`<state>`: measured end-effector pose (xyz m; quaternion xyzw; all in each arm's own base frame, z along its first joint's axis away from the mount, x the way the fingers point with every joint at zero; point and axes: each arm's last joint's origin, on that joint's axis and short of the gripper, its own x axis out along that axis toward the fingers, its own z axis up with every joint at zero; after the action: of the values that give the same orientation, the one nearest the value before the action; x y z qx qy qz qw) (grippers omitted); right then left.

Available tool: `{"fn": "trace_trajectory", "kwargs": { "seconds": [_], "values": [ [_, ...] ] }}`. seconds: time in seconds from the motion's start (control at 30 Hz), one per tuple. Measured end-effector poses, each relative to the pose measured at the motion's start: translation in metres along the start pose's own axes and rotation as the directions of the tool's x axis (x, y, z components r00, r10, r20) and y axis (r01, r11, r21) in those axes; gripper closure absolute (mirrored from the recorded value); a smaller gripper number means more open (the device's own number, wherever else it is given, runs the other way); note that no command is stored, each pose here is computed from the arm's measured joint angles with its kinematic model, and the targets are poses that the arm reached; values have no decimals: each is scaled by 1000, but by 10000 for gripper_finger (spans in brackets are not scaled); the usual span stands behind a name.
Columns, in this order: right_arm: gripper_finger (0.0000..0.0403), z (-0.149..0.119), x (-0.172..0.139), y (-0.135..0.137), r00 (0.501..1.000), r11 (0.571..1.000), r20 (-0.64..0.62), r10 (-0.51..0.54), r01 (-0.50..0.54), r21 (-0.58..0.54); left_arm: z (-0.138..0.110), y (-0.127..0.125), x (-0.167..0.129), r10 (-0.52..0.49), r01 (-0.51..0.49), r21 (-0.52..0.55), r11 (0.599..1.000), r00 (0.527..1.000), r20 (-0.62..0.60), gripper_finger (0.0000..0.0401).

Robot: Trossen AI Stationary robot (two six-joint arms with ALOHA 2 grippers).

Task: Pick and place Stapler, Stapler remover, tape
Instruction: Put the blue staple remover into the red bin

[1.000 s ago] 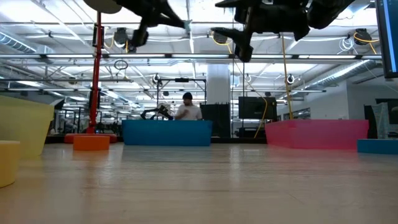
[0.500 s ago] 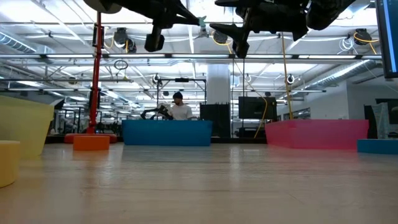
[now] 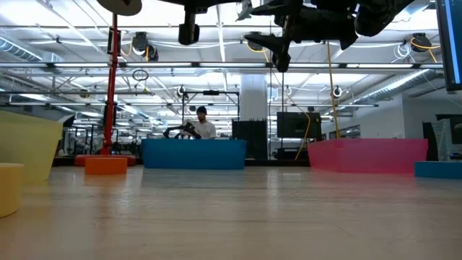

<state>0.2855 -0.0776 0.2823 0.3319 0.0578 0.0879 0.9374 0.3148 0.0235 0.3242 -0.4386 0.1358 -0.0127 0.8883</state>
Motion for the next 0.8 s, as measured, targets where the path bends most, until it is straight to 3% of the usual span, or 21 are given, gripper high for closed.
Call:
{"fn": "trace_trajectory", "kwargs": {
  "seconds": [0.33,0.8],
  "values": [
    [212,-2,1,2,1000,999,-6,6,-6,34,1,2,0,21,-21,0,1000,1000,22,401],
    [340,-3,3,4,1000,1000,1,-4,4,22,0,9,10,24,-24,-12,1000,1000,12,401]
  ]
}}
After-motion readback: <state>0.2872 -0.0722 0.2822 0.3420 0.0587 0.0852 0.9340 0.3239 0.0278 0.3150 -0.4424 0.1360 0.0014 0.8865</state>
